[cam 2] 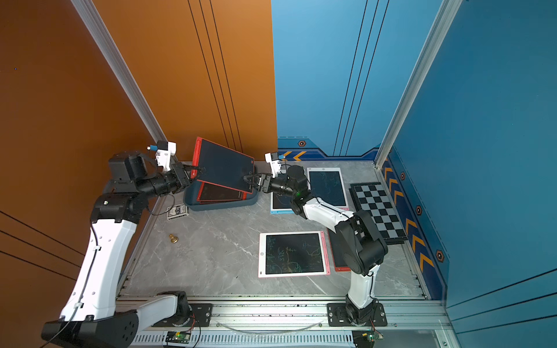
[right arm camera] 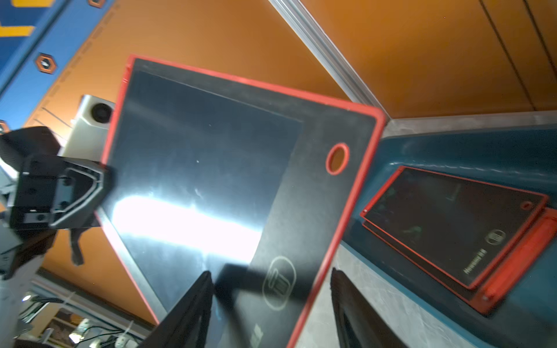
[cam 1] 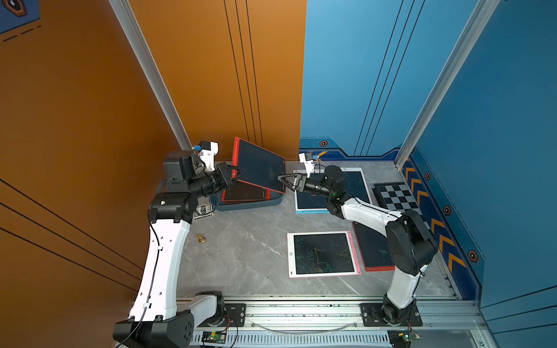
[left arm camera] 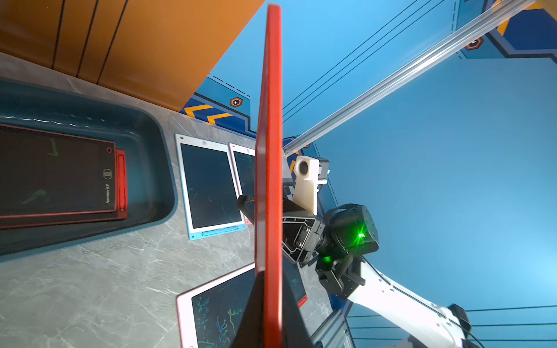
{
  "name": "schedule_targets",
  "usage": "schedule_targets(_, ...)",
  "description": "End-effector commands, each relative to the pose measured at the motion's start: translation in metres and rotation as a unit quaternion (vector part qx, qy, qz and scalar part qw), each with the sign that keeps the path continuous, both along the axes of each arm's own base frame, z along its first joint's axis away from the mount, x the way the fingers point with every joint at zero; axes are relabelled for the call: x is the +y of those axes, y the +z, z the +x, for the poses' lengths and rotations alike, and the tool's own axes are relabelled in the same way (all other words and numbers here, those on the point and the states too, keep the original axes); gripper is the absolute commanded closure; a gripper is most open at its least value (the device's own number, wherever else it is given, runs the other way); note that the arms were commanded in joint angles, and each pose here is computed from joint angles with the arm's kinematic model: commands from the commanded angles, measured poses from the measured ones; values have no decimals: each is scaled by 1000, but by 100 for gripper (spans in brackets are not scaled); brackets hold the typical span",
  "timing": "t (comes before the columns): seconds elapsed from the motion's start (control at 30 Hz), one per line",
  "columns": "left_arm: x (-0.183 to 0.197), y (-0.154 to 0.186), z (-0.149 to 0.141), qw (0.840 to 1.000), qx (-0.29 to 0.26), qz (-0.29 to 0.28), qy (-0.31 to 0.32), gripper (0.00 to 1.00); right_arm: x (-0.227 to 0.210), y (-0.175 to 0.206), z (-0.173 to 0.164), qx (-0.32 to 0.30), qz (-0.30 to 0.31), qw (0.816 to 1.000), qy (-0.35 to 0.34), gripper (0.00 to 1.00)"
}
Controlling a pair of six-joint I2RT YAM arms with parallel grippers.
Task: Take out the writing tablet from the storage box
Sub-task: Pick up the writing tablet from the storage box.
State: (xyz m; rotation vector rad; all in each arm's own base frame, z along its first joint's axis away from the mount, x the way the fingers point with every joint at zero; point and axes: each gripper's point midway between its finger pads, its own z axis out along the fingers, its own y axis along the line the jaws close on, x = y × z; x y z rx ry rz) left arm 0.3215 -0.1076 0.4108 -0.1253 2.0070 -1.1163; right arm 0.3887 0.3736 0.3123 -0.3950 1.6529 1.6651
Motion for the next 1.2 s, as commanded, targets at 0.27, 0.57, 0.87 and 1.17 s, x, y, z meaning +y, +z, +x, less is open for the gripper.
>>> schedule_targets(0.27, -6, 2, -6, 998, -4, -23, -54, 100, -23, 47, -26, -5, 145, 986, 84, 66)
schedule_targets(0.57, -1, -10, 20, 998, 11, -18, -57, 100, -32, 33, -21, 19, 142, 987, 70, 87)
schedule_targets(0.87, 14, -34, 45, 999, 33, 7, -16, 31, -45, 17, -6, 51, 148, 987, 28, 91)
schedule_targets(1.17, 60, -62, 40, 986, 55, 110, 113, 15, -50, -8, 13, 83, 110, 990, -32, 97)
